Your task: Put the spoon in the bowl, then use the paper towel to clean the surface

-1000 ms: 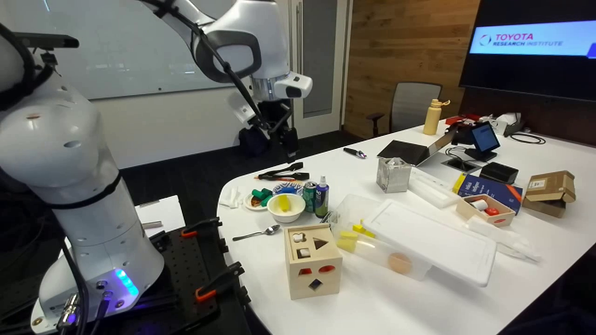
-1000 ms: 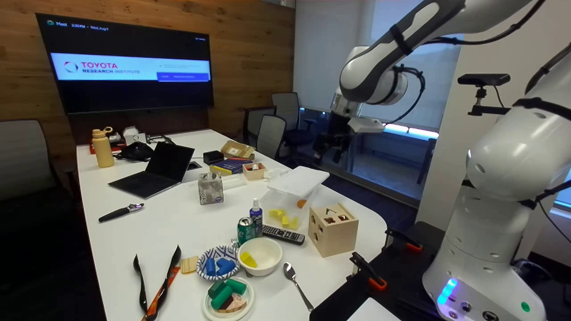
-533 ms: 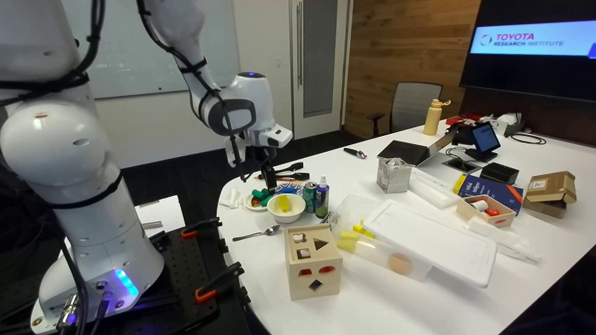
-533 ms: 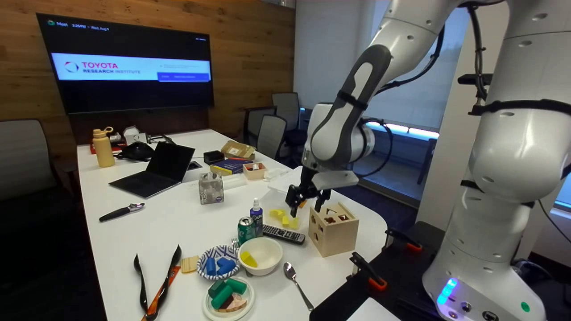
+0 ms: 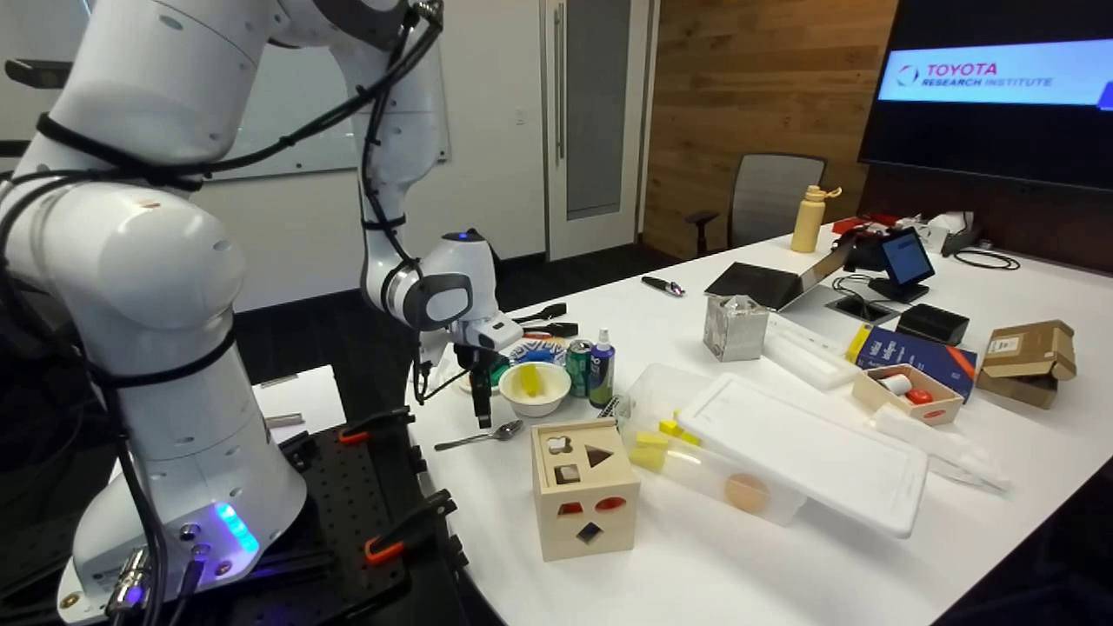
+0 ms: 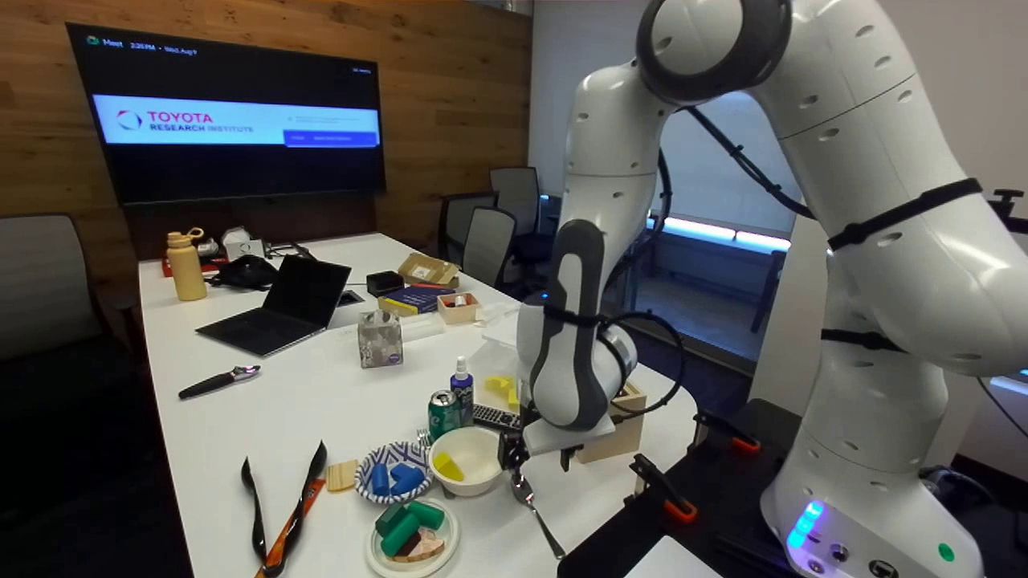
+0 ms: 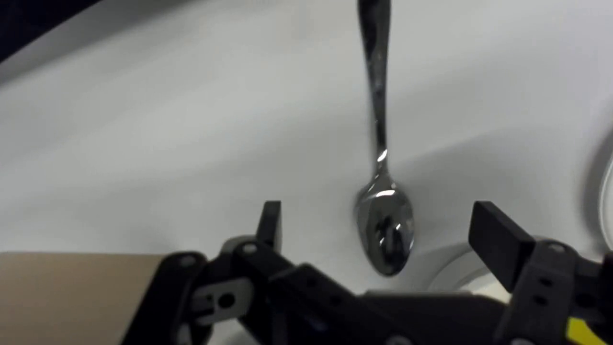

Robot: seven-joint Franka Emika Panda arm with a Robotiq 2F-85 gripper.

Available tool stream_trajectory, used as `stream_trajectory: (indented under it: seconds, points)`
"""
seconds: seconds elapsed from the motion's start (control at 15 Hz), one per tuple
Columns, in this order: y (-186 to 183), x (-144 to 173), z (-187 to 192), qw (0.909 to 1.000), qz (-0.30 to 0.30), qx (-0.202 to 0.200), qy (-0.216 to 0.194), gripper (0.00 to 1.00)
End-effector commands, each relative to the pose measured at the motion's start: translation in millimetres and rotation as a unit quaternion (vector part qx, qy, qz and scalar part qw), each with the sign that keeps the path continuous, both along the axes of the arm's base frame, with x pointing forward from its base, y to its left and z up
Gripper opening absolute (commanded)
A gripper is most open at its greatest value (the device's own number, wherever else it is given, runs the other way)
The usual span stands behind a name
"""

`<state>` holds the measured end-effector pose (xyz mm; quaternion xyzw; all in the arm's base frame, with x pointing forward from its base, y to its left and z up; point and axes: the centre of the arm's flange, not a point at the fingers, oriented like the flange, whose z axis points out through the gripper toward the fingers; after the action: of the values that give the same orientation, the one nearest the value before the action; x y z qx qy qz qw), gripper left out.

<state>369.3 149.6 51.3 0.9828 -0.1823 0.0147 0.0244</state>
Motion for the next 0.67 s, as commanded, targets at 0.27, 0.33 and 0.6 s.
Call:
stream_trajectory:
  seconds: [0.27,0.33,0.6]
  points:
    - [61.1,19.1,-77.6,0.9990,-0.040,-0.019,0.005,1.00]
    - [61.8,16.3,-74.6,0.9985,-0.047,-0.026,0.001,1.00]
    - [64.7,6.5,-73.1,0.9966,-0.072,-0.038,-0.012,1.00]
